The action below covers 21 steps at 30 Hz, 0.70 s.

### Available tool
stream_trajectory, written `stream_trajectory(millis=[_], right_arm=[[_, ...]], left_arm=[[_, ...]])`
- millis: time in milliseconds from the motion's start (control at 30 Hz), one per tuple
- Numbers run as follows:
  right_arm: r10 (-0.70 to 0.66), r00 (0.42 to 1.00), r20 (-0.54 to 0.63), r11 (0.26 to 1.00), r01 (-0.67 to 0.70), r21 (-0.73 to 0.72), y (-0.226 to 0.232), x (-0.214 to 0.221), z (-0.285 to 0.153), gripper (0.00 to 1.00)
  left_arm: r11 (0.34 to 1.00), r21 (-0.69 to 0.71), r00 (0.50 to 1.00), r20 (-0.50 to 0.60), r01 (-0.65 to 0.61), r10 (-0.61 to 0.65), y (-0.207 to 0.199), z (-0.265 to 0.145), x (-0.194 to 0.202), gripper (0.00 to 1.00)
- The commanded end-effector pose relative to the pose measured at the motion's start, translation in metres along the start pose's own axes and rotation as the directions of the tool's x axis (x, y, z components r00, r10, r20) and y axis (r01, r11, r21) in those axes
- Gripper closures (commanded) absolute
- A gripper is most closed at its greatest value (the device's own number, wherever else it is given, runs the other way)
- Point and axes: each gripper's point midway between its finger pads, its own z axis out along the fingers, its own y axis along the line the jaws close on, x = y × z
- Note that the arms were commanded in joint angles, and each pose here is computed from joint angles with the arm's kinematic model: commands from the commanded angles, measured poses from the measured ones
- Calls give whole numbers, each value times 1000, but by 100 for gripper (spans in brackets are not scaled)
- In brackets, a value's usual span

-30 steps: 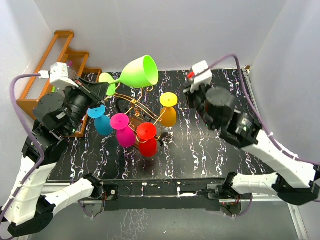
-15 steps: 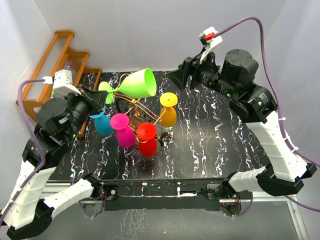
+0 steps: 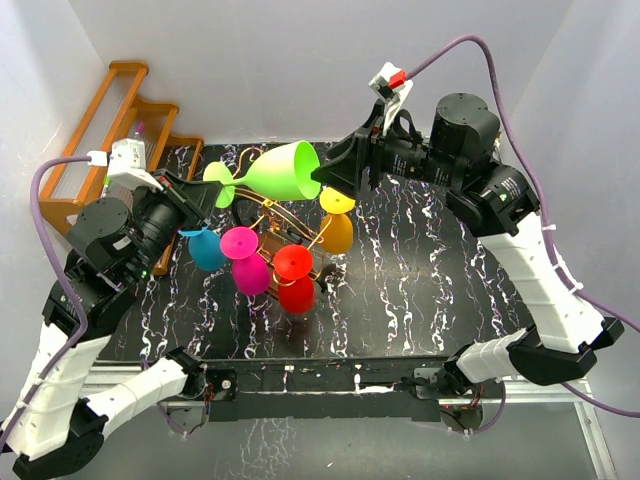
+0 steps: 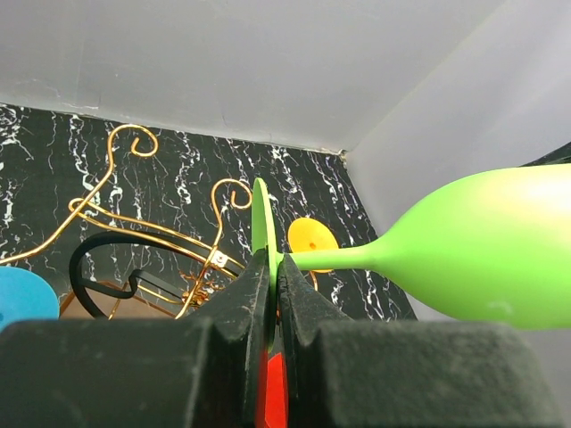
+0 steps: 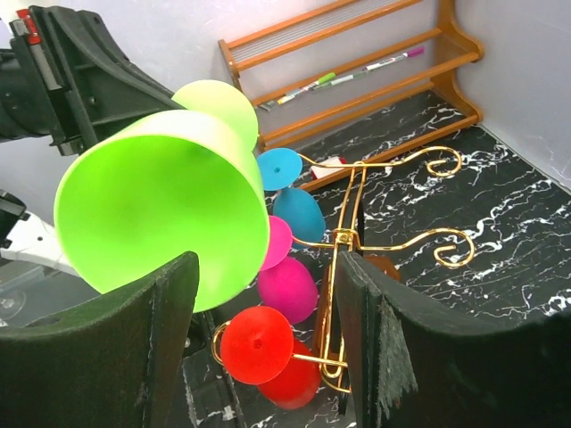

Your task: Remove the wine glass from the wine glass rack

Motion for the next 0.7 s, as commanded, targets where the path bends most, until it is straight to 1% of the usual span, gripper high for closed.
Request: stream_trajectory(millis=[0,200,300,333,367,400,433,467,500,533,567,600,667], right_arm=[[-34,996,77,998,37,-48,15,-23,-8,35],[-24,997,71,997,29,-73,13,-20,2,36],[-16,998,67,995,23,-95,12,-20,10,40],[-15,998,66,995,22,-100,12,-20,12,44],[-14,998,65,995,21,-102,11,-21,14,53],[-13,998,65,995,19,-99,10,-21,16,67],[-11,998,68,996,18,-92,8,-23,17,79],[-13,997,73,996,19,-84,7,-24,17,89],[-13,997,78,998,19,-67,4,-25,17,92],[-15,996,87,999,19,-35,-1,-28,17,92],[-19,995,99,1000,19,-2,-6,-31,16,92],[-22,994,108,999,18,36,-13,-33,15,92],[-36,991,131,993,20,120,-28,-41,10,92]], left_arm=[[999,46,1000,27,9,-10,-10,-2,-8,100],[995,98,1000,7,13,-14,-19,1,-2,100],[993,118,1000,-15,12,-10,-24,7,3,100],[993,120,1000,-21,12,-9,-24,9,4,100],[993,118,1000,-25,10,-7,-24,10,5,100],[993,113,1000,-28,11,-8,-24,12,6,100],[995,100,1000,-29,12,-9,-22,13,6,100],[997,80,999,-34,12,-9,-19,16,6,99],[999,48,999,-42,8,-6,-14,17,8,87],[1000,9,999,-47,3,-3,-8,20,9,74],[999,-39,998,-56,-3,0,0,21,10,64],[996,-94,998,-62,-10,4,10,21,12,56],[978,-207,998,-59,-22,10,31,21,12,42]])
